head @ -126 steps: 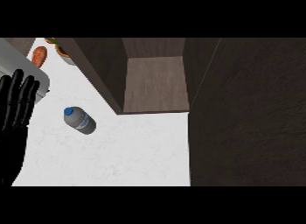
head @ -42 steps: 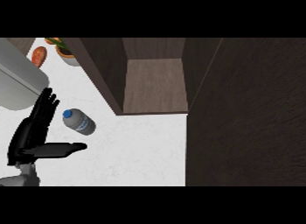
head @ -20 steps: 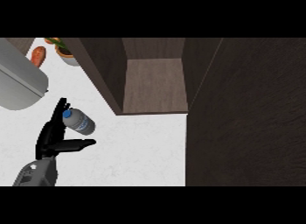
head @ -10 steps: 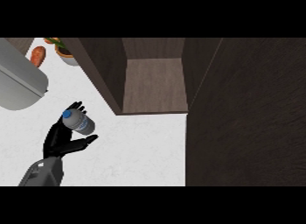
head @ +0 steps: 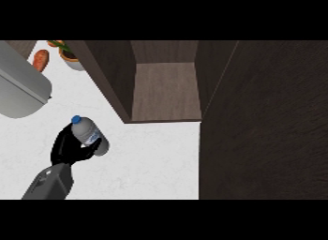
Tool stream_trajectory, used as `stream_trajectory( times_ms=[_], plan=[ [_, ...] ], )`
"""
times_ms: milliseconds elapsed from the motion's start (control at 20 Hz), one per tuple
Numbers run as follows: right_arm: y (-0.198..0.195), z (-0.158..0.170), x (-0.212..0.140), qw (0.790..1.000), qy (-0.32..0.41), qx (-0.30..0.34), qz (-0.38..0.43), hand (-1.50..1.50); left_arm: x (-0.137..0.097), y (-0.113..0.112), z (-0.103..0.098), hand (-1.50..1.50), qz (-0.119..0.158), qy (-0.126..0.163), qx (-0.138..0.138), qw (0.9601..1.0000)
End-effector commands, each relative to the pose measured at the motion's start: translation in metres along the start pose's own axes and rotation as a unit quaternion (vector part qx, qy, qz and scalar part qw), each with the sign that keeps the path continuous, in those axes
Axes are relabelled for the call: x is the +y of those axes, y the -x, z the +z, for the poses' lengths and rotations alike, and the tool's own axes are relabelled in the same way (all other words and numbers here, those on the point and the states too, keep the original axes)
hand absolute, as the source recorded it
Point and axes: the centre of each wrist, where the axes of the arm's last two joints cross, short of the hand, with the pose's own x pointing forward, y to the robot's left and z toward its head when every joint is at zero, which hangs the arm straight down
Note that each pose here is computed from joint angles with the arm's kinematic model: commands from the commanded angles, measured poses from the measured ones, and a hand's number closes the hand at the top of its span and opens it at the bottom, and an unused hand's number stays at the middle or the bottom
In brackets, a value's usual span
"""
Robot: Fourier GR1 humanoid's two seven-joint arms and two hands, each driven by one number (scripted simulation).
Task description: Pick up the bottled water, place it into the cabinet and close the cabinet
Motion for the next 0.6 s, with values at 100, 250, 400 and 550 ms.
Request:
stream_trajectory(
  times_ms=[100,250,400,550],
  plan=[
    [-0.039,-0.003,0.024,0.999,-0.009,-0.039,-0.013,-1.5,0.004,0.001,0.001,1.5,0.008,-0.004,-0.031,0.9995],
    [-0.04,0.004,0.01,0.999,-0.01,-0.036,-0.011,-1.5,0.04,-0.002,0.033,1.5,0.033,-0.032,-0.036,0.9983],
    [-0.047,-0.001,0.022,0.999,-0.011,-0.038,-0.006,-1.5,0.028,0.005,0.032,1.5,0.025,-0.055,-0.069,0.9958],
    [-0.046,0.003,0.024,0.999,-0.006,-0.036,-0.013,-1.5,0.026,-0.003,0.028,1.5,-0.003,-0.032,-0.083,0.996]
  ],
)
